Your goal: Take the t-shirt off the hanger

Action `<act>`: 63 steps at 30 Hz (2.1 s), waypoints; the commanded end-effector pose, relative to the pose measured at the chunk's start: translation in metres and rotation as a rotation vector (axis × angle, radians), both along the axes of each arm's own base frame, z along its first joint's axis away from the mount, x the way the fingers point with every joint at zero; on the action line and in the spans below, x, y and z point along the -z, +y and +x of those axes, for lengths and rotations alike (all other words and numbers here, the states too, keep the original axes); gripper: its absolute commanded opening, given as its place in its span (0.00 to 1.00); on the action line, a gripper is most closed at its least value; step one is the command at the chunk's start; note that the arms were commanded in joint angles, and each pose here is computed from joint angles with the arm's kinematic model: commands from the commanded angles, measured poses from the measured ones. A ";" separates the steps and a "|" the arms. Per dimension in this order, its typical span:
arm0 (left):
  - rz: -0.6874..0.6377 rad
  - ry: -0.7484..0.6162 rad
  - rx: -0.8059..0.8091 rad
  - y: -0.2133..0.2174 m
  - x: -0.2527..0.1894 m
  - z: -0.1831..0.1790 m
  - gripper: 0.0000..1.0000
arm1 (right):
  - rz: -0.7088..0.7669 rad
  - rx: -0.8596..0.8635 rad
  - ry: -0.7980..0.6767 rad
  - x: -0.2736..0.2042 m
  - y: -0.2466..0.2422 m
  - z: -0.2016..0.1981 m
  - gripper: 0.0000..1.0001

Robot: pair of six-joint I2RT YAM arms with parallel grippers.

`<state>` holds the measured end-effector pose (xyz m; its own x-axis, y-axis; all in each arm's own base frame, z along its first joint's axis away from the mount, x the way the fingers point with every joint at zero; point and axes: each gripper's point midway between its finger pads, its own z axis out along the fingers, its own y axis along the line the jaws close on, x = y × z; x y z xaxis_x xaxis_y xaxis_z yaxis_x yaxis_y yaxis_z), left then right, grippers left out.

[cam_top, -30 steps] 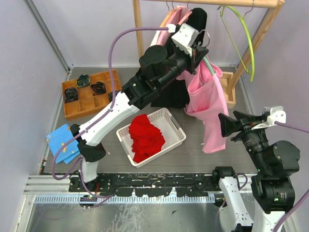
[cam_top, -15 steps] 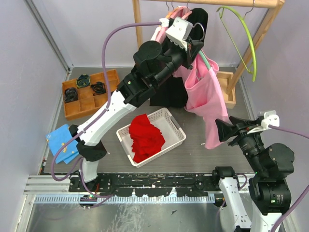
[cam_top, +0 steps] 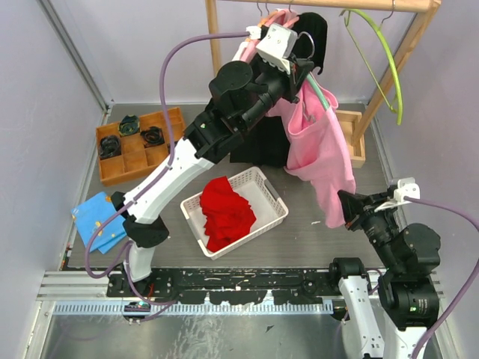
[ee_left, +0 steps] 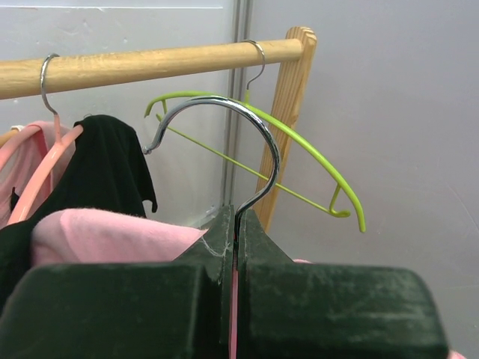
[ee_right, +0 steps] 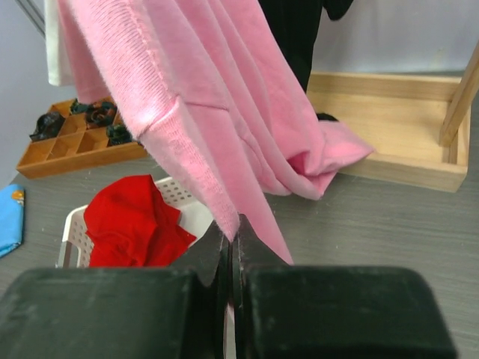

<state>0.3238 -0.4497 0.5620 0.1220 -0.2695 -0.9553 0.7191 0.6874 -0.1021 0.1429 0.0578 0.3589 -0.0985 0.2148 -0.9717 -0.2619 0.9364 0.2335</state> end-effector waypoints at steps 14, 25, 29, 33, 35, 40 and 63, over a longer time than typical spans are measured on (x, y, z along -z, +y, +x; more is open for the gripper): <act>-0.188 -0.041 -0.037 0.045 -0.058 0.003 0.00 | 0.046 0.056 0.094 0.046 -0.007 -0.020 0.37; -0.152 -0.009 -0.022 0.037 -0.041 0.005 0.00 | 0.052 -0.061 -0.213 -0.037 0.012 -0.055 0.51; -0.152 -0.003 -0.012 0.036 -0.039 0.004 0.00 | 0.064 -0.053 -0.227 -0.044 0.011 -0.052 0.50; -0.160 -0.001 -0.003 0.036 -0.041 0.002 0.00 | 0.061 -0.039 -0.221 -0.045 0.009 -0.044 0.48; -0.162 -0.001 0.001 0.036 -0.042 0.001 0.00 | 0.061 -0.034 -0.223 -0.046 0.008 -0.040 0.45; -0.164 0.003 0.007 0.036 -0.042 0.000 0.00 | 0.065 -0.042 -0.226 -0.049 0.009 -0.031 0.44; -0.196 -0.008 -0.007 0.044 -0.056 -0.002 0.00 | 0.110 0.050 -0.011 0.036 -0.003 -0.027 0.01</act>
<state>0.3361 -0.4392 0.5537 0.0493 -0.3052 -0.9510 0.7142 0.6764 -0.1801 0.1227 0.0620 0.3555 -0.0037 0.2840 -0.9588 -0.2948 0.9159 0.2724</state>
